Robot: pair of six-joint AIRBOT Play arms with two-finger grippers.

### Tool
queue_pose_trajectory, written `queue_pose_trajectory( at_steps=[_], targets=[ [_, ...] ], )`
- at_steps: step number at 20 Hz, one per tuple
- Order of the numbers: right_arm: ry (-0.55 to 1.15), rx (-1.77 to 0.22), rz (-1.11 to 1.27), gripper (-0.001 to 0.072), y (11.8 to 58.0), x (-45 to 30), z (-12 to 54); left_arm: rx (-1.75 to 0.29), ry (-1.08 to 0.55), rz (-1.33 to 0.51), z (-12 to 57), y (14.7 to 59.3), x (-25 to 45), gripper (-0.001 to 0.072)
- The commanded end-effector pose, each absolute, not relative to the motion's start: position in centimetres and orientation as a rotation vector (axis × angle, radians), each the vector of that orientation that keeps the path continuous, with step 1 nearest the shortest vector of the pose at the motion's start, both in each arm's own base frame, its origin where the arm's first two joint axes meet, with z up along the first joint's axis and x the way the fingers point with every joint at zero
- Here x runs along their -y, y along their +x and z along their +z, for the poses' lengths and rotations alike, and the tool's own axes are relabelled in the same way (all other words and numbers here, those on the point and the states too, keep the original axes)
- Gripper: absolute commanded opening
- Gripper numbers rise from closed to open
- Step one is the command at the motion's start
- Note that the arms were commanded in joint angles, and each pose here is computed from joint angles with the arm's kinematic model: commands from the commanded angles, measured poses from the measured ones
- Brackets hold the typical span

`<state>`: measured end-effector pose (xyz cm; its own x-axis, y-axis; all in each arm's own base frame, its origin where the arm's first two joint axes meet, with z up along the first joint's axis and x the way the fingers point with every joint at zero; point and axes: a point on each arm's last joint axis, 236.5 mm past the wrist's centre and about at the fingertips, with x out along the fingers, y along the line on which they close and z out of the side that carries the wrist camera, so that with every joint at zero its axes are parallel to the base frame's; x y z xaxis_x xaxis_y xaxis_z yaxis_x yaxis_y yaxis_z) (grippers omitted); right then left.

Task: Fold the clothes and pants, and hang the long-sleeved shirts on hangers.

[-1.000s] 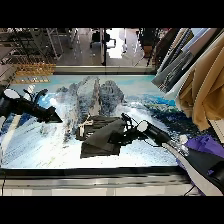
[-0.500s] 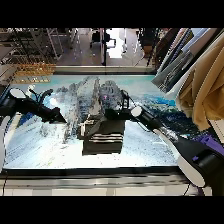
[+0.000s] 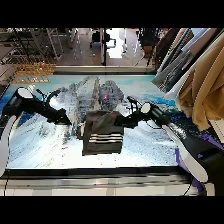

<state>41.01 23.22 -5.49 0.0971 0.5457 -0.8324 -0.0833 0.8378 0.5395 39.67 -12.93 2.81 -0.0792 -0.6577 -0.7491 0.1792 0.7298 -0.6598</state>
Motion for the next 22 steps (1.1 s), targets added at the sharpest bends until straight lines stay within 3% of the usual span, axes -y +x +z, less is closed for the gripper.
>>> queue_pose_trajectory(
  at_steps=[1, 4, 7, 10, 11, 12, 13, 17, 22],
  targets=[
    [0.399, -1.611, 0.464, 0.0648, 34.6, -21.0, -8.8, -1.53, -0.414, -0.736, 2.3, 38.9, 13.2, 0.0016],
    [0.417, -1.563, 0.458, 0.0708, 35.5, -21.2, -9.4, -1.569, -0.416, -0.757, 0.9, 37.6, 13.4, 0.0016],
    [0.572, -1.395, 0.53, 0.0707, 39.2, -24.3, -8.0, -1.609, -0.418, -0.776, -0.2, 36.3, 14.0, 0.0016],
    [0.736, -1.39, 0.534, 0.068, 40.4, -26.5, -9.4, -1.597, -0.433, -0.796, 0.3, 36.3, 14.6, 0.0016],
    [0.75, -1.387, 0.559, 0.0557, 40.5, -27.5, -9.6, -1.581, -0.447, -0.817, 0.8, 36.4, 15.0, 0.0016],
    [0.744, -1.367, 0.591, 0.033, 40.7, -28.2, -9.1, -1.571, -0.459, -0.827, 1.2, 36.5, 15.2, 0.0016],
    [0.717, -1.337, 0.624, 0.0017, 41.1, -28.6, -8.3, -1.563, -0.458, -0.832, 1.6, 36.4, 15.3, 0.0015],
    [0.564, -1.22, 0.573, 0.0015, 42.9, -24.8, -2.7, -1.538, -0.392, -0.855, 4.4, 34.9, 15.1, 0.0014],
    [0.45, -1.06, 0.315, 0.0014, 41.4, -9.6, 8.7, -1.43, -0.126, -0.68, 8.3, 33.4, 10.7, 0.0015]
  ],
)
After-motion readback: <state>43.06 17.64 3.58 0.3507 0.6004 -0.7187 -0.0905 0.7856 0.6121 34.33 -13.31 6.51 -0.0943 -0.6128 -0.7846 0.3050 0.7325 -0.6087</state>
